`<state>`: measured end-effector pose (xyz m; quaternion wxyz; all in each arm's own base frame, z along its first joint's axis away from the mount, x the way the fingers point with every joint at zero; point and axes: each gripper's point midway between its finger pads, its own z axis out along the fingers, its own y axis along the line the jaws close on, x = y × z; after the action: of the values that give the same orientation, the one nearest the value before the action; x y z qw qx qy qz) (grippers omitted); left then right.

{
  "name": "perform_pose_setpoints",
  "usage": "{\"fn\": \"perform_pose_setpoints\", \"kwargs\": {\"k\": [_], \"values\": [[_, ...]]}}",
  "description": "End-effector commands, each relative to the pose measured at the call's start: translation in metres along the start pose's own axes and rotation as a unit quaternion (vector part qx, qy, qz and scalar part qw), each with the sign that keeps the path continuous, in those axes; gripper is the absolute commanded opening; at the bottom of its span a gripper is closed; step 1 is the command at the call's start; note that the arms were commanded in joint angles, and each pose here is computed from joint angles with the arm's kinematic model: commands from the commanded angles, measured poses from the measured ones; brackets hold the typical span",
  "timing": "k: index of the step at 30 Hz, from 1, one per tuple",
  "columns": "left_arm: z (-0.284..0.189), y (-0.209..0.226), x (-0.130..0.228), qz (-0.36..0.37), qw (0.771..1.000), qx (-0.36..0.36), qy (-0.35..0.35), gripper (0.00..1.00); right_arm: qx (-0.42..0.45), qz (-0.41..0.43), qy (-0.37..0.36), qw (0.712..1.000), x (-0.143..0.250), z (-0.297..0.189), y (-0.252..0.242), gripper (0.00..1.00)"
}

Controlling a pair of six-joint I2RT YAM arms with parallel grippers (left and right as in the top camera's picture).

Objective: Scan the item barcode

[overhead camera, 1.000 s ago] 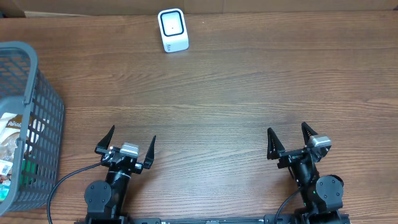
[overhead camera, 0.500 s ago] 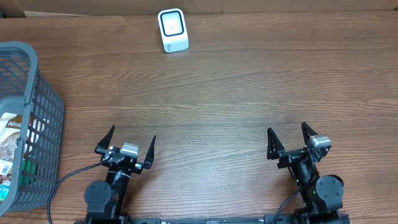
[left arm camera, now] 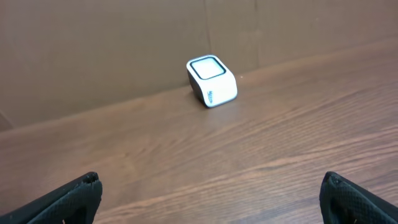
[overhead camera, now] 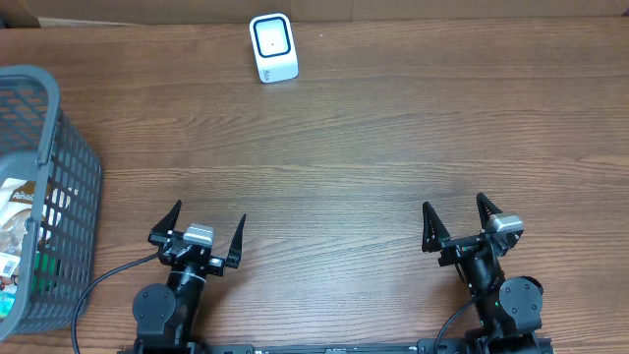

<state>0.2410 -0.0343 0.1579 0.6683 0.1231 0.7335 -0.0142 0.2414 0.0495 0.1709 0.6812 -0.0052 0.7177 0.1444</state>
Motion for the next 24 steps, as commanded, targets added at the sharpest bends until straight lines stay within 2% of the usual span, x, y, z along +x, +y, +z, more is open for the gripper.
{"fn": "perform_pose_setpoints", "kwargs": {"k": [1,6,13,18,24], "values": [[-0.004,0.003,-0.020,-0.019,1.000,-0.001,-0.006,1.00,0.002,-0.001,-0.004,1.000,0.001,0.000,-0.001,1.00],[-0.002,0.006,-0.040,-0.028,0.999,0.003,0.016,1.00,0.002,-0.001,-0.004,1.000,0.001,0.000,-0.001,1.00],[0.013,0.009,-0.085,-0.055,0.996,0.028,0.062,1.00,0.002,-0.001,-0.004,1.000,0.001,0.000,-0.001,1.00],[0.028,0.009,-0.115,-0.075,0.986,0.058,0.138,1.00,0.002,-0.001,-0.004,1.000,0.001,0.000,-0.001,1.00],[0.038,0.014,-0.146,-0.115,0.953,0.070,0.273,1.00,0.002,-0.001,-0.004,1.000,0.001,0.000,-0.001,1.00]]}}
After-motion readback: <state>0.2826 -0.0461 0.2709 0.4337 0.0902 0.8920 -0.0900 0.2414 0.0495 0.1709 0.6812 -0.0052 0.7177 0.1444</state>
